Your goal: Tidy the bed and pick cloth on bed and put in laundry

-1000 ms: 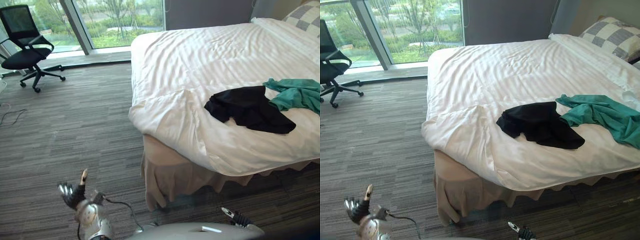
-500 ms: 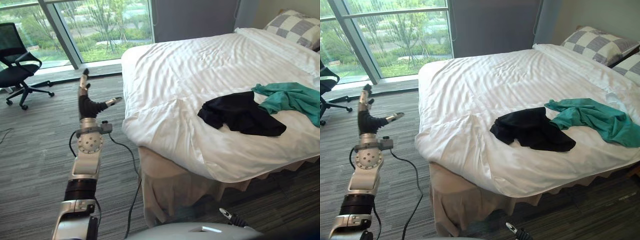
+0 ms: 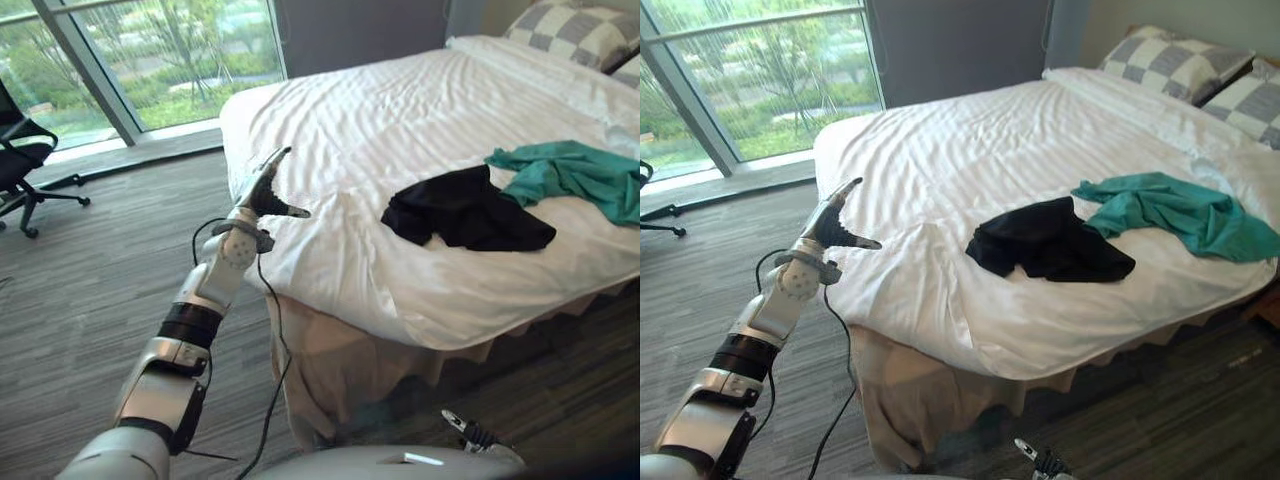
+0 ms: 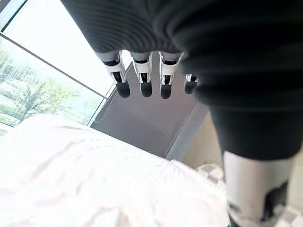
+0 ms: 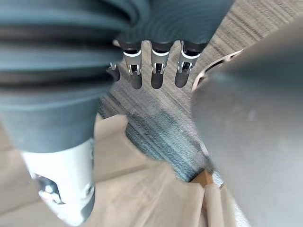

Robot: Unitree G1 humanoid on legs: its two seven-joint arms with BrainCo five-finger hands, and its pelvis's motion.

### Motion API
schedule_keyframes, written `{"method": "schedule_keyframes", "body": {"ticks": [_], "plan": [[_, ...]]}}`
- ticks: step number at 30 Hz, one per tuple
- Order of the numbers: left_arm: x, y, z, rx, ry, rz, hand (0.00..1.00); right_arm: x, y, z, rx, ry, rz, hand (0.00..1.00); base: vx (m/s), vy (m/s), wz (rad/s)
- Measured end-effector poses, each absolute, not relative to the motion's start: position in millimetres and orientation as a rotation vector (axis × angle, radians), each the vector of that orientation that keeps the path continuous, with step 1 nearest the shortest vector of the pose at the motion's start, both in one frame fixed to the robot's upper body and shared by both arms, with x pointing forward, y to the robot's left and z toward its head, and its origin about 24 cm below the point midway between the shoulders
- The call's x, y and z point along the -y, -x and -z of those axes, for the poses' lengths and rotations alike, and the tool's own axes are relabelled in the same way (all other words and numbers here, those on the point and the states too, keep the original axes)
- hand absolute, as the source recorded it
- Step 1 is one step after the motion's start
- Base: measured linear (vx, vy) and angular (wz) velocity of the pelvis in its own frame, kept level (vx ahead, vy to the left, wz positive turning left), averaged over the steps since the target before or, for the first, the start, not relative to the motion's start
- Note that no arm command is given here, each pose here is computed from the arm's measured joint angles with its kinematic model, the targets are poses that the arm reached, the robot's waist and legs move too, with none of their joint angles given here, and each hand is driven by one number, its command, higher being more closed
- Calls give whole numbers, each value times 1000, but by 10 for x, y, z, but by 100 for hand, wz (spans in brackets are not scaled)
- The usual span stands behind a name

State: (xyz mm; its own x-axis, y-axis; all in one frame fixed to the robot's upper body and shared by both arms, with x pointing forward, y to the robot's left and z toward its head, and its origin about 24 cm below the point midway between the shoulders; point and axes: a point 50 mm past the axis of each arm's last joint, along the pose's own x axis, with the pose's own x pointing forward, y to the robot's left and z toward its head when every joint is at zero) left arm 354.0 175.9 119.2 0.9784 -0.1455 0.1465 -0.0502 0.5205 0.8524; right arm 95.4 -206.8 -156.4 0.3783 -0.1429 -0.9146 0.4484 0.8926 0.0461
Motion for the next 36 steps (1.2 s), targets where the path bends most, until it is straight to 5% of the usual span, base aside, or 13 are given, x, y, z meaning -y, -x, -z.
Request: {"method": "schedule_keyframes", "body": {"ticks": [14,23,24,36], "plan": [[-1942,-3749,-1378,-37,-1019,-171,0,2140,-1575,1249,-866,-267,357,0,-59,-32,1],[-1896,-3822,-1827,160,-1016,-403,0,1992,-2101,882,-618,-383,305,0,-51,-31,-2],[-1855,-3833,-1901,199,-1035,-406,100,1976,-2141,850,-597,-389,302,0,-81,13,-13],[-1573,-3847,-2459,451,-1250,-333,100,1950,-2236,769,-500,-415,308,0,-62,41,-10]]}}
